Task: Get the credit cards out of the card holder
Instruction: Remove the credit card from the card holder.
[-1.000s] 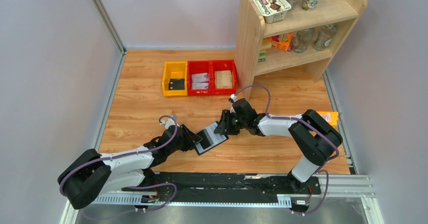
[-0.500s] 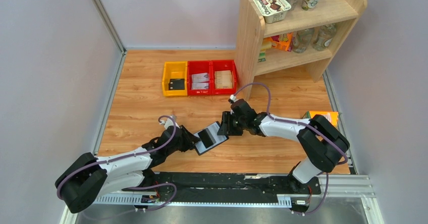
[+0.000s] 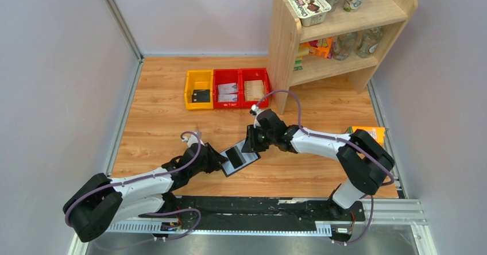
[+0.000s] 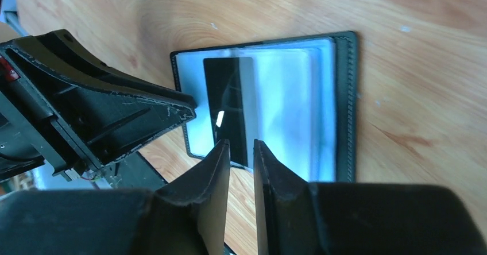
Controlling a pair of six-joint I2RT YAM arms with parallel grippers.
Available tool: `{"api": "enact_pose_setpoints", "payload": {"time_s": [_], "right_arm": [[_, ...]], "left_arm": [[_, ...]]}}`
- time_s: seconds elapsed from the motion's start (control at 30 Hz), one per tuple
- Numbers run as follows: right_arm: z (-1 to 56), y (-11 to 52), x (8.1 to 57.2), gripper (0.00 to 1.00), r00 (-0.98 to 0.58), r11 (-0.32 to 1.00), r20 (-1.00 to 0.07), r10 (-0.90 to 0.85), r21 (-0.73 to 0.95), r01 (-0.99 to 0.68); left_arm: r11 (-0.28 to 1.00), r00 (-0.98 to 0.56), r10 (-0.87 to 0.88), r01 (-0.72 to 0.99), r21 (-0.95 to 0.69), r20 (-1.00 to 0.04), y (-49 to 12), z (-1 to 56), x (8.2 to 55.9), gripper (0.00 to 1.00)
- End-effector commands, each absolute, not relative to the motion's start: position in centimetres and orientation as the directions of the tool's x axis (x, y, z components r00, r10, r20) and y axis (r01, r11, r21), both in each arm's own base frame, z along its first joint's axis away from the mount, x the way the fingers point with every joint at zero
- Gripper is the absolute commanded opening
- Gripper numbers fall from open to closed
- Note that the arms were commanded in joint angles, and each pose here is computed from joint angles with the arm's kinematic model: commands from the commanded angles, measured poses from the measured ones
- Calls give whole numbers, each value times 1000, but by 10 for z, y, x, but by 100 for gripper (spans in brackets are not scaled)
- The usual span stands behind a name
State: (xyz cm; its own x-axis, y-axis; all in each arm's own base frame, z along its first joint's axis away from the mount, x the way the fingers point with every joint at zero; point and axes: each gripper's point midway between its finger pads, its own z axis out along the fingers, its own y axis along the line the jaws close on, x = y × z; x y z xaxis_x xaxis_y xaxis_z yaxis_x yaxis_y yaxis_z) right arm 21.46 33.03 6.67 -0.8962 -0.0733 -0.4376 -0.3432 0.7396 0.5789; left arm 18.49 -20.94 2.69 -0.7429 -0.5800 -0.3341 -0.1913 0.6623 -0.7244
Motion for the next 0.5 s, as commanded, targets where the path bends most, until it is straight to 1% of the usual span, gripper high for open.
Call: {"api": "enact_pose_setpoints", "payload": {"time_s": [0.0,0.17,0.37,0.47], "right_arm": [[80,367,212,23,-900,603,-427,-86,697,-389],[52,364,208,19,-933,629,-352,-82,708,-322],[13,331,207,15,-982,686,-181,53,721,-96],[1,319,206,15,-987,699,-139,77,714,-46]], "left_arm": [[654,-742,-571,-154,-740,-350,-217,40,190,29],[654,-744,-570,-153,-741,-350,-217,41,190,29],[648,-739,-576,-153,-746,-349,-217,42,190,31],[642,-737,-580,-153,-751,-346,-217,43,191,34]]}}
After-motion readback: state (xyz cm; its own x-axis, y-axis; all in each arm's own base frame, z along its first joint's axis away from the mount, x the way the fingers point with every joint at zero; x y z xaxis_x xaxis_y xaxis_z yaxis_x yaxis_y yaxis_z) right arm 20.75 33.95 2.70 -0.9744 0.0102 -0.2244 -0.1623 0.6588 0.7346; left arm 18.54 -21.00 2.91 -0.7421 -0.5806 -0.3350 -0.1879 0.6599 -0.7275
